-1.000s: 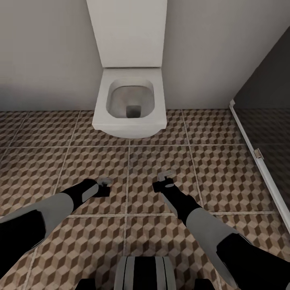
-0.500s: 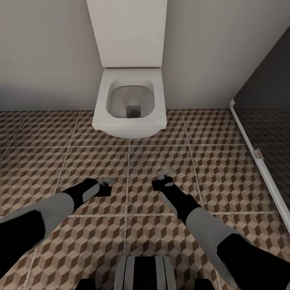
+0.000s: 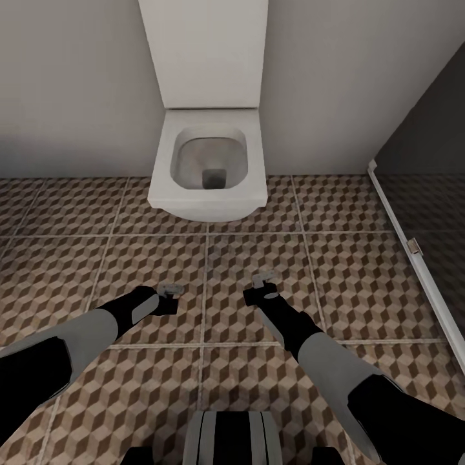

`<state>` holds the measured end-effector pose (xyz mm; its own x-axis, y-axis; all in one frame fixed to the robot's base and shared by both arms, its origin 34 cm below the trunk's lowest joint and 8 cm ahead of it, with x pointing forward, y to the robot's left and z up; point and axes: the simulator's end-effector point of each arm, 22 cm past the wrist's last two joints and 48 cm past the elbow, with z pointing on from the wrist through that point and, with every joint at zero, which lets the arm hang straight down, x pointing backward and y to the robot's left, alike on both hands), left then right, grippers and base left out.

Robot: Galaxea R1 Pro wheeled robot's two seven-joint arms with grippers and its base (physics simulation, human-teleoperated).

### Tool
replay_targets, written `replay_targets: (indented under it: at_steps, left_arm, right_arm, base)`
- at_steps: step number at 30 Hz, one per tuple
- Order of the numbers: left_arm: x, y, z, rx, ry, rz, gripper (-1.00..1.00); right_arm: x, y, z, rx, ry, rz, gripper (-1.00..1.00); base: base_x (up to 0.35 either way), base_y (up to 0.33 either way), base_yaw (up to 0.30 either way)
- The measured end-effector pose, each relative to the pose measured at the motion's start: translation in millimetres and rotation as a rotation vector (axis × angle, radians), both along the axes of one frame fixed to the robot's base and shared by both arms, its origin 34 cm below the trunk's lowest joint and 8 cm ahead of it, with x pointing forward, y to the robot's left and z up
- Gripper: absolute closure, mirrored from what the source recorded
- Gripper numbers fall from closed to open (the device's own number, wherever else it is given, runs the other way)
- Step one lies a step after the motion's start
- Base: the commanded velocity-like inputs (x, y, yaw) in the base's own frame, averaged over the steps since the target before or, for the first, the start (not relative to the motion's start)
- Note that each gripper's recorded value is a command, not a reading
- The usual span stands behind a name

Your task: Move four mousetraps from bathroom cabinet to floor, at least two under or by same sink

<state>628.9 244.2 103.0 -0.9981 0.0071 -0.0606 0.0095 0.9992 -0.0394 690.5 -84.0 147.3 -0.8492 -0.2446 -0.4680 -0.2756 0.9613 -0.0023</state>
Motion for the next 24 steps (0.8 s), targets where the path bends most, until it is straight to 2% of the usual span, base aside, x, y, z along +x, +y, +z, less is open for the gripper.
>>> replay_targets:
  at_steps: [16,24]
  left_arm:
    - [0.0,1.4,0.0,0.002,0.0,0.001,1.0]
    - [0.1,1.4,0.3,0.002,0.0,0.001,1.0]
  right_arm:
    - [0.0,-0.7,-0.2,-0.001,0.0,0.0,1.0]
    - [0.1,-1.3,0.0,-0.002,0.0,0.001,1.0]
  base:
    - [0.004,0.0,0.0]
    - [0.169,0.0,0.0]
